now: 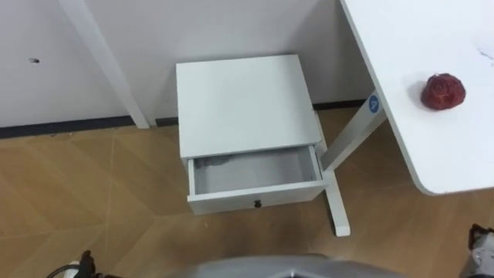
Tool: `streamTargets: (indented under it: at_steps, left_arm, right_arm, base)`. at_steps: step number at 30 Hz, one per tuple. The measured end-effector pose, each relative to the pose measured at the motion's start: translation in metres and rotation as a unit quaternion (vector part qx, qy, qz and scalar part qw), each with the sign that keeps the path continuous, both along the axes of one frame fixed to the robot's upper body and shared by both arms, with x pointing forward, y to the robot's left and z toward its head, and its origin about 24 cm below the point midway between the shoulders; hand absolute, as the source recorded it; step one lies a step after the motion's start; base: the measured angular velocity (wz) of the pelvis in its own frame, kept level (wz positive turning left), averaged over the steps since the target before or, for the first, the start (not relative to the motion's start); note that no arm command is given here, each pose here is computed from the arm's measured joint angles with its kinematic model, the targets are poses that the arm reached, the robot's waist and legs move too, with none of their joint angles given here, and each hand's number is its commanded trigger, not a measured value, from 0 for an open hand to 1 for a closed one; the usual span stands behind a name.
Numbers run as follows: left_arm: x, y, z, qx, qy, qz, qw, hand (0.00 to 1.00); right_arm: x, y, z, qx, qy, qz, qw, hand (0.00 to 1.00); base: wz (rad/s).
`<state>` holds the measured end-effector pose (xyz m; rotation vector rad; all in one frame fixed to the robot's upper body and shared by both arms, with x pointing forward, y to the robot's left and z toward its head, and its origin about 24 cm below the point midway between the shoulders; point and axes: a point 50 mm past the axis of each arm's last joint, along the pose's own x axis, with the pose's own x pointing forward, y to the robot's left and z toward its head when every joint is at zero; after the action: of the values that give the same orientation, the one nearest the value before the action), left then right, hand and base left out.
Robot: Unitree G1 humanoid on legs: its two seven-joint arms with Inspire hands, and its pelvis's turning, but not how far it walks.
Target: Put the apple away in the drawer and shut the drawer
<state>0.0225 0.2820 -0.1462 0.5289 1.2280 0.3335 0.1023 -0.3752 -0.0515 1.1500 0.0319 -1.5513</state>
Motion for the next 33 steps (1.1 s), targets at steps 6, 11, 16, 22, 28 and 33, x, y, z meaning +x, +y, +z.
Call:
streamTargets:
  at_steps: [6,11,16,22,28,33]
  left_arm:
    - [0.006,0.000,0.001,-0.001,-0.012,-0.005,1.000,0.00]
    - [0.002,-0.002,0.001,-0.003,-0.004,-0.015,1.000,0.00]
    - [0.004,-0.003,0.000,-0.003,0.001,-0.032,0.999,0.00]
    - [0.005,-0.003,0.000,-0.009,0.006,-0.046,0.999,0.00]
    - [0.011,0.005,0.004,0.000,0.002,-0.058,0.998,0.00]
    - [0.012,0.006,0.005,-0.004,0.002,-0.063,0.998,0.00]
  right_arm:
    - [0.020,-0.016,0.045,-0.122,0.058,0.024,0.991,0.00]
    - [0.034,-0.019,0.077,-0.246,0.148,0.059,0.956,0.00]
    - [0.047,-0.020,0.088,-0.325,0.206,0.105,0.917,0.00]
    - [0.074,-0.014,0.097,-0.374,0.210,0.179,0.885,0.00]
    - [0.090,-0.001,0.095,-0.415,0.215,0.266,0.843,0.00]
    - [0.093,0.002,0.092,-0.439,0.236,0.307,0.810,0.00]
  base:
    - [0.00]
    - [0.00]
    - [-0.01]
    - [0.00]
    - [0.00]
    - [0.00]
